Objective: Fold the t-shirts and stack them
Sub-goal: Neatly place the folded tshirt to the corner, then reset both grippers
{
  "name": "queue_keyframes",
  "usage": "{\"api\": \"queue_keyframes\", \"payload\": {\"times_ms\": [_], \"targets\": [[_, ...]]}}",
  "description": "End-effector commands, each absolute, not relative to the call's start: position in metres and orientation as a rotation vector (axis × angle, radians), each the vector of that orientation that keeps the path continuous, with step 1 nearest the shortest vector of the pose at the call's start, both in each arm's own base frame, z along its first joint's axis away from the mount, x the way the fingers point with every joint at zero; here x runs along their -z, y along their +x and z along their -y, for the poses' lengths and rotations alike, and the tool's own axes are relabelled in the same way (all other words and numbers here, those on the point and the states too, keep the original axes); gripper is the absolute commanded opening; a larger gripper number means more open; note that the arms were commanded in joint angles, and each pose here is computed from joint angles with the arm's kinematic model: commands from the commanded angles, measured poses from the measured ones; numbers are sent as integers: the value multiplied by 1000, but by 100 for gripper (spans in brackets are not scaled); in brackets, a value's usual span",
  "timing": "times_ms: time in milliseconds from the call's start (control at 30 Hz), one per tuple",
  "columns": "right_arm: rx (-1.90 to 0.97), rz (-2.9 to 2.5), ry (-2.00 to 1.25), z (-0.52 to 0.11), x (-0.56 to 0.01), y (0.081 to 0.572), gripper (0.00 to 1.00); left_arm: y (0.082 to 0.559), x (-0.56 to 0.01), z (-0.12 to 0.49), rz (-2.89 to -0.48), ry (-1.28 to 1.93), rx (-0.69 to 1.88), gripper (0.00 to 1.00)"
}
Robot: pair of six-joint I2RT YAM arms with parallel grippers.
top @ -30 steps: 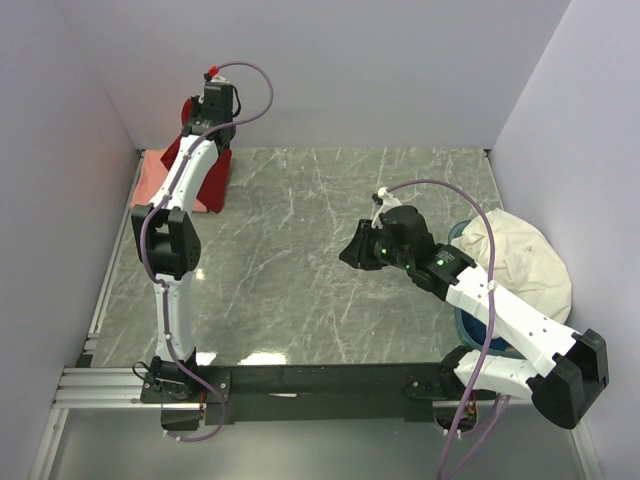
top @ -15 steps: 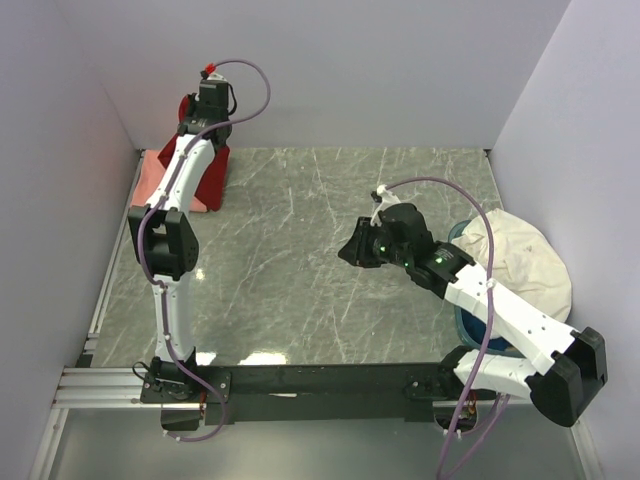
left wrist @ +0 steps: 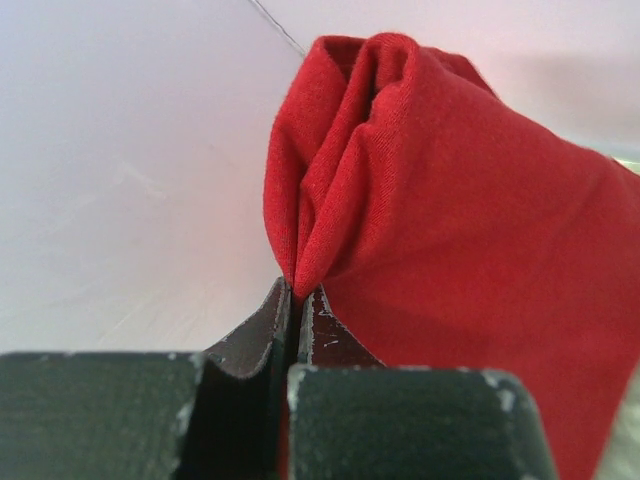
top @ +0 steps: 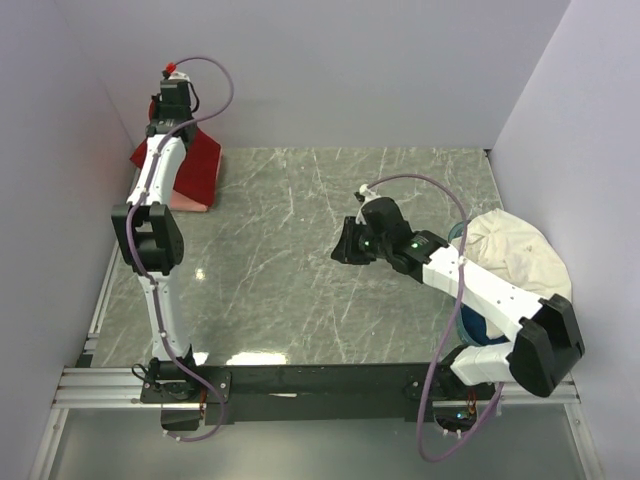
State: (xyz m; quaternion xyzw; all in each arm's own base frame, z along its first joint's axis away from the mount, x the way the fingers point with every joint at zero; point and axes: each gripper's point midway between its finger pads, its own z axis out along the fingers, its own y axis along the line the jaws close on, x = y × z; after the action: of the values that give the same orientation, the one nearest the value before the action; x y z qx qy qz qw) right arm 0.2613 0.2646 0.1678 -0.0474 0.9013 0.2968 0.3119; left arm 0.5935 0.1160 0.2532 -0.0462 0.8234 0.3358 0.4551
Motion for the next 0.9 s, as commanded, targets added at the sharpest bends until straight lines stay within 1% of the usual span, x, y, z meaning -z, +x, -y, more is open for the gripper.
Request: {"api": "queue_keyframes", "payload": {"times_ms": [0, 33, 67, 133, 167, 233, 267, 300, 333, 400, 433, 467, 567, 700, 800, 867], "targets": [[-813, -2323, -141, -277, -187, 274, 28, 620, -224, -138, -2009, -133, -778, 1], [-803, -2340, -142, -278, -181, 275, 28, 623, -213, -141, -2024, -139, -766, 1], [-800, -2345, -142, -279, -180, 276, 28, 628, -194, -146, -2038, -173, -750, 4], [-794, -2364, -143, -281, -174, 277, 29, 630, -180, -160, -2045, -229, -718, 9], [-797, -2366, -147, -282, -173, 277, 29, 632, -174, -163, -2039, -290, -677, 17], [-797, -2368, -148, -283, -172, 277, 29, 632, -173, -170, -2034, -349, -606, 26], [-799, -2367, -145, -283, -172, 278, 29, 631, -179, -174, -2002, -405, -581, 43], [-799, -2363, -148, -284, -172, 278, 29, 629, -186, -177, -1968, -463, -563, 48], [-798, -2362, -146, -284, -173, 278, 30, 627, -193, -177, -1944, -477, -558, 51], [-793, -2349, -139, -282, -176, 277, 31, 618, -214, -180, -1868, -527, -558, 72], [-792, -2342, -135, -281, -178, 278, 31, 615, -221, -180, -1840, -556, -552, 90], [-791, -2341, -134, -280, -178, 277, 31, 608, -229, -179, -1815, -594, -535, 99], [-786, -2323, -124, -276, -183, 276, 33, 601, -246, -174, -1765, -643, -475, 100], [-788, -2289, -113, -269, -194, 271, 33, 597, -253, -158, -1776, -667, -347, 99], [-785, -2259, -104, -261, -202, 266, 34, 589, -258, -142, -1773, -684, -233, 99], [-774, -2249, -97, -255, -203, 263, 34, 582, -260, -124, -1766, -697, -108, 99]]}}
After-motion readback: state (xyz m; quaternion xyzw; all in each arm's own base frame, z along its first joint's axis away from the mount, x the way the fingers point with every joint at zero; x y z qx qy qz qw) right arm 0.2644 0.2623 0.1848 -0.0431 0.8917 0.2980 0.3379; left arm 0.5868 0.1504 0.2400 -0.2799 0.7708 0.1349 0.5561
